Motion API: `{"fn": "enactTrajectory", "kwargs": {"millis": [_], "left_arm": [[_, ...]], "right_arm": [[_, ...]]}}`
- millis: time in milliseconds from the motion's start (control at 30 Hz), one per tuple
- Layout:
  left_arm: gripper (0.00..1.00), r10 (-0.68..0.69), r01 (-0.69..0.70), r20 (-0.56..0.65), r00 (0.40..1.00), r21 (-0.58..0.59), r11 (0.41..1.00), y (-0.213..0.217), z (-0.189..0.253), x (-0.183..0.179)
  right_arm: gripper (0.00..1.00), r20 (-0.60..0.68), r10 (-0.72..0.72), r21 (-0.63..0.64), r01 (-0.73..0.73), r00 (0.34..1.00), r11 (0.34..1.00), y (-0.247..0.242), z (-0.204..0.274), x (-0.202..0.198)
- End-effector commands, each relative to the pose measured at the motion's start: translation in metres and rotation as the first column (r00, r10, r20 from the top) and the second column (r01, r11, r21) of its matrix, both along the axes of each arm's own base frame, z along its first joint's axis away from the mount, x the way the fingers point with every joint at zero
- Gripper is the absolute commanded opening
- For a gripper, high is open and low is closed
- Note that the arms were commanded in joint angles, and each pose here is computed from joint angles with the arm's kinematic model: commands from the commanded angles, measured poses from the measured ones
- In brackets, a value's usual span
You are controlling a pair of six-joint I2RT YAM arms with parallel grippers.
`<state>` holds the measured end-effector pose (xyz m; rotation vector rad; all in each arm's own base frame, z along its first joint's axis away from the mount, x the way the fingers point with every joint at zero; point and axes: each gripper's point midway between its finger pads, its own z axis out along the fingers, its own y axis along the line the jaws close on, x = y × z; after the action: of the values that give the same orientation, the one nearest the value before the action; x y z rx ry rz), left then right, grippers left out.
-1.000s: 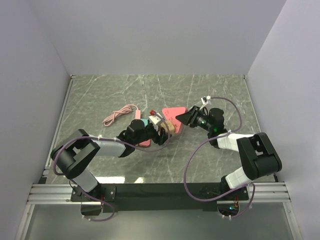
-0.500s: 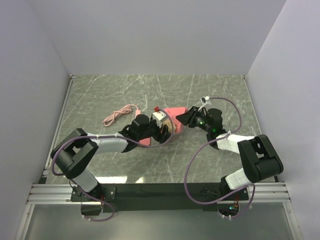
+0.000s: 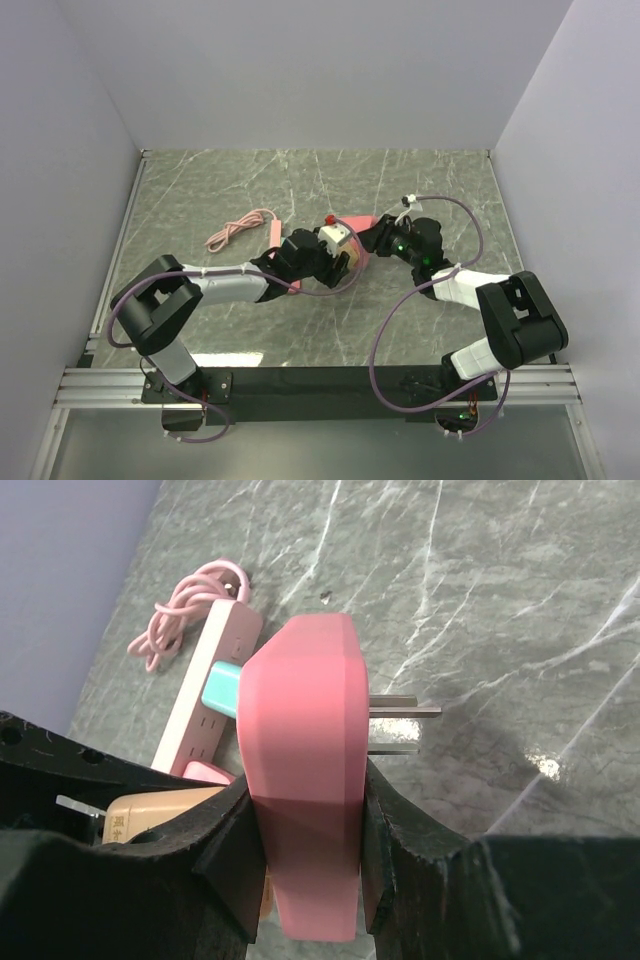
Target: Insert the plug
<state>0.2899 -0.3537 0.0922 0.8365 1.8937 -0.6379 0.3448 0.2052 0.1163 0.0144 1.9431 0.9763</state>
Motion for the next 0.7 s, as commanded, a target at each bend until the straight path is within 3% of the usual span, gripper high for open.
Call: {"fn": "enactTrajectory", "kwargs": {"millis": [0, 400, 667], "left_arm": [[0.0, 0.086, -0.089, 0.056, 0.995, 0.052, 0.995, 0.004, 0.006, 0.026], [0.0, 0.062, -0.065, 0.024, 0.998, 0.164, 0.984, -0.009, -0.003, 0.037], [0.0, 0.054, -0.052, -0.003, 0.999, 0.199, 0.979, -0.02, -0.016, 0.041]], "right_arm": [[0.0, 0.127, 0.194, 0.135, -0.211, 0.973, 0.968, 0.041, 0.057, -0.029], [0.0, 0.114, 0.334, 0.23, -0.352, 0.935, 0.907, 0.064, 0.061, -0.056], [0.0, 0.157, 0.348, 0.257, -0.378, 0.924, 0.889, 0.063, 0.076, -0.077]]}}
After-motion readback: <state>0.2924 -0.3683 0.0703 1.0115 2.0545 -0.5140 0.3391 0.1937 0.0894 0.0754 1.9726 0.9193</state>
